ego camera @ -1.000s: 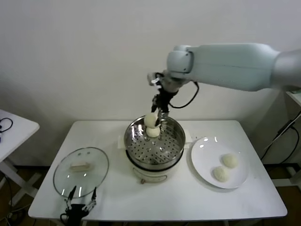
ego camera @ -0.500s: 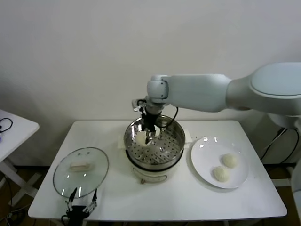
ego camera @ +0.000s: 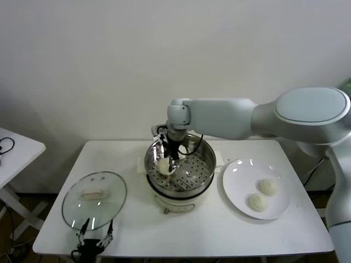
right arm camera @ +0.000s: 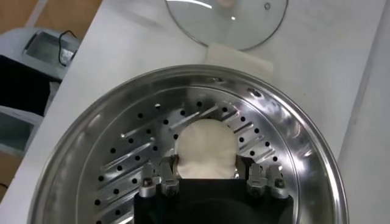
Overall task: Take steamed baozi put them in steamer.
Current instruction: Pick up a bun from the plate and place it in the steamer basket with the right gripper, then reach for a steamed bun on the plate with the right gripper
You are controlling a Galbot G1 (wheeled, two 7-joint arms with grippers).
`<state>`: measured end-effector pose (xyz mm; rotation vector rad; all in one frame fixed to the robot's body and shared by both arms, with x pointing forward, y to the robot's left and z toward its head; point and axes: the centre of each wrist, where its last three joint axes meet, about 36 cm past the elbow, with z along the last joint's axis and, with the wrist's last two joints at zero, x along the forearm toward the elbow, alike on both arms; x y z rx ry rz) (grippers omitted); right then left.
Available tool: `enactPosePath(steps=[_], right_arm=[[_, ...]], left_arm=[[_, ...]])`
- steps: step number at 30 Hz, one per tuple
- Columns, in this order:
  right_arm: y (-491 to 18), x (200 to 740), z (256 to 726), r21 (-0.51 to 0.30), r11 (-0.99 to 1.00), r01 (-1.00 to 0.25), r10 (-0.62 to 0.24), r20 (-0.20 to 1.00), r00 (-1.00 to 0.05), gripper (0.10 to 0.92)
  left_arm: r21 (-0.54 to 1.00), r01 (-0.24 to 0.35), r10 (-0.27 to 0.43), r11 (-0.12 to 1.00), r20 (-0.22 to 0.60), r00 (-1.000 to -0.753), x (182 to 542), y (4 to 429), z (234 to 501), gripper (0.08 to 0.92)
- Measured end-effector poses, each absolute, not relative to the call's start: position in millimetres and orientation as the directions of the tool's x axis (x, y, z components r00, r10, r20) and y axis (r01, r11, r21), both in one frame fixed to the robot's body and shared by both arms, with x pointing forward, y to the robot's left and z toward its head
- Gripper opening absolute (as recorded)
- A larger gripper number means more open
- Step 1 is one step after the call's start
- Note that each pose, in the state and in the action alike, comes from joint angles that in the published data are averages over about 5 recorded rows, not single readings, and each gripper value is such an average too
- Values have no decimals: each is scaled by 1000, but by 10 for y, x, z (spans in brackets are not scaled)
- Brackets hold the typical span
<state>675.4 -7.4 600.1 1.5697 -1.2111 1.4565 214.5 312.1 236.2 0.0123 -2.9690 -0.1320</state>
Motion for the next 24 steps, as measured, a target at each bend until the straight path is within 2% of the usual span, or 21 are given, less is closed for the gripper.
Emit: enactPosePath(steps=[3,8,11,18,24], right_arm=[[-47,6744,5965,-118,-348,-930,-188,981,-54,660],[-41,6750,5987,-133,-349,-928,-193,979,-67,781],[-73,6758,6042,-138,-351,-926,-196,978,-72,816],[-340,6815,6386,-130,-348,-928,-200,978,-62,822],[-990,6899,6874,-111,-319,-941,-179,982,-55,823]], left_arm=[[89,1,-14,996,169,-986,2141,3117,2360,823],[90,1,-15,996,171,-985,2125,3119,2359,823],[91,1,-15,996,169,-985,2122,3120,2371,823],[94,2,-14,996,165,-986,2123,3115,2412,823],[89,2,-13,996,163,-987,2137,3102,2422,823]])
